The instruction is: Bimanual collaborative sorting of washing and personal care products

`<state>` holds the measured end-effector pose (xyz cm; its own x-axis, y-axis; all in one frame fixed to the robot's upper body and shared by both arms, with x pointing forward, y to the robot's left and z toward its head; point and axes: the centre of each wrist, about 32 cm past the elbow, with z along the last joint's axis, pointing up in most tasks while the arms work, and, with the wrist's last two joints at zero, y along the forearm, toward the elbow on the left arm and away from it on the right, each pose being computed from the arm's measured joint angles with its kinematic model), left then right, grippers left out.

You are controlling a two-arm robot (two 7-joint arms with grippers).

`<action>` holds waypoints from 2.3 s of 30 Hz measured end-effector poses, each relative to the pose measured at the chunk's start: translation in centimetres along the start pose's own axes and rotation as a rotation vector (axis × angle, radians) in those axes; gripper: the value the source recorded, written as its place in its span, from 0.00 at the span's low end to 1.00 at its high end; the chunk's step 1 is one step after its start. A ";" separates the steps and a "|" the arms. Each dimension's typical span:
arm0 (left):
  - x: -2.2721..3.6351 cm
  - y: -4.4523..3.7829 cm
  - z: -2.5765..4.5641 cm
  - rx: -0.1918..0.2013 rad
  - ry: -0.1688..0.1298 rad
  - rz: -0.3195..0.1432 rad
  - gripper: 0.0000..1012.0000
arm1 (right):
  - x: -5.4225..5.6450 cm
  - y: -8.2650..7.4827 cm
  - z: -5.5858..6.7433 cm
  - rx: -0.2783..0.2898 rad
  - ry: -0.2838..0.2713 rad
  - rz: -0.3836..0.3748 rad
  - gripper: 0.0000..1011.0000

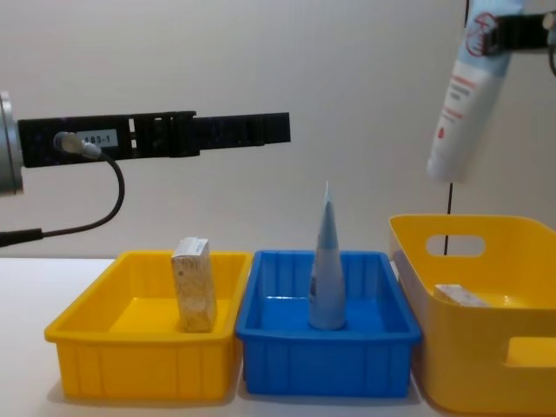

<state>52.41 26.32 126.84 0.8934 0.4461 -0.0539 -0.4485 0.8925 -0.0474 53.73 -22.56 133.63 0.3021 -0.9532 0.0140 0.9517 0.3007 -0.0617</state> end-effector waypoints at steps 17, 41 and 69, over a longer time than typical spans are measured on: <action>0.00 0.00 0.00 0.000 0.000 0.000 0.99 | 1.4 2.2 -1.7 -0.030 -0.012 -0.032 0.04; 0.00 0.00 0.00 0.000 0.000 0.000 0.99 | 1.3 4.5 -2.1 -0.016 -0.041 0.008 0.67; 0.00 0.00 0.00 0.000 0.000 0.000 0.99 | 1.4 4.2 -2.3 -0.024 -0.048 0.072 0.99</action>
<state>52.41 26.31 126.84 0.8934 0.4461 -0.0539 -0.4485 0.8925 -0.0475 58.07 -22.71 131.06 0.3721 -0.9265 0.0562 0.9262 0.3667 -0.0877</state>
